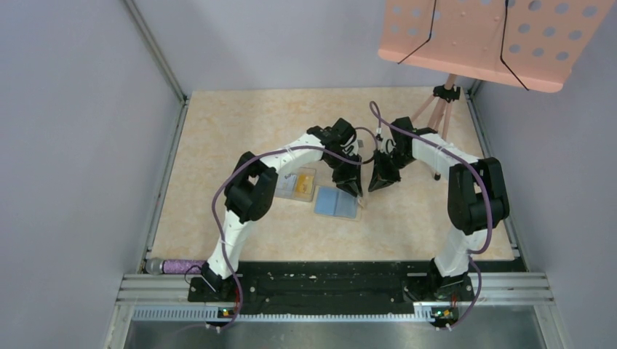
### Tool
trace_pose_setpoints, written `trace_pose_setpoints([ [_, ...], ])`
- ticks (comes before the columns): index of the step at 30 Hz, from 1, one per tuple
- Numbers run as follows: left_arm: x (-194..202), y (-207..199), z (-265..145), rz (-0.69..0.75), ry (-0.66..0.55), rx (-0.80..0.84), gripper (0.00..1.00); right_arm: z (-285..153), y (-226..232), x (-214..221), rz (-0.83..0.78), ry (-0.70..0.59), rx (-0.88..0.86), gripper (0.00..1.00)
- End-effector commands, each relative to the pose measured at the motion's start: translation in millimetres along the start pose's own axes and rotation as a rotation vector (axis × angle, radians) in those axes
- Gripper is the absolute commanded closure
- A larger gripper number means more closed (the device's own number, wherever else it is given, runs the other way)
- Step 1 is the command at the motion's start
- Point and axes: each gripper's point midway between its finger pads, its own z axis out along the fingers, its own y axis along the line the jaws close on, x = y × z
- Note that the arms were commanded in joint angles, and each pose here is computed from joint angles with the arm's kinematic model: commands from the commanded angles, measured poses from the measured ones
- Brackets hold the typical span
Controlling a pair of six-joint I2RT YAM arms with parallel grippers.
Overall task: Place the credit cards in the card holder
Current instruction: Insert the credit card into the card holder, then pick up the credit card from the storage box.
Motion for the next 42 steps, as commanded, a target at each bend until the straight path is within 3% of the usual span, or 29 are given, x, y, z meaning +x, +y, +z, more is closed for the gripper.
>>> trace_pose_setpoints([
  [1,-8.3,-21.7,1.3,0.045,-0.020,0.117,0.70,-19.0,14.0,-9.7,-0.031,-0.068,-0.043,1.00],
  [8,-26.2,-43.5,-34.9,0.137,-0.179,0.200,0.68,-16.6,20.2,-12.4,-0.033,-0.059,-0.075,0.99],
  [13,-42.2,-35.1,-76.8,0.126,-0.313,0.268,0.68,-9.9,35.8,-15.6,-0.051,-0.041,-0.101,0.98],
  [24,-51.4,73.7,-159.5,-0.069,-0.481,0.233,0.67,24.2,108.8,-39.3,-0.132,0.023,-0.196,0.91],
  [33,-24.7,155.9,-164.3,-0.099,-0.370,-0.075,0.67,46.1,159.2,-46.8,-0.154,0.075,-0.284,0.67],
  [37,-20.2,171.1,-155.9,-0.114,-0.321,-0.131,0.67,54.2,159.9,-48.1,-0.151,0.091,-0.283,0.59],
  [42,-22.8,170.6,-137.7,-0.107,-0.273,-0.142,0.65,63.3,151.8,-44.1,-0.145,0.126,-0.252,0.56],
])
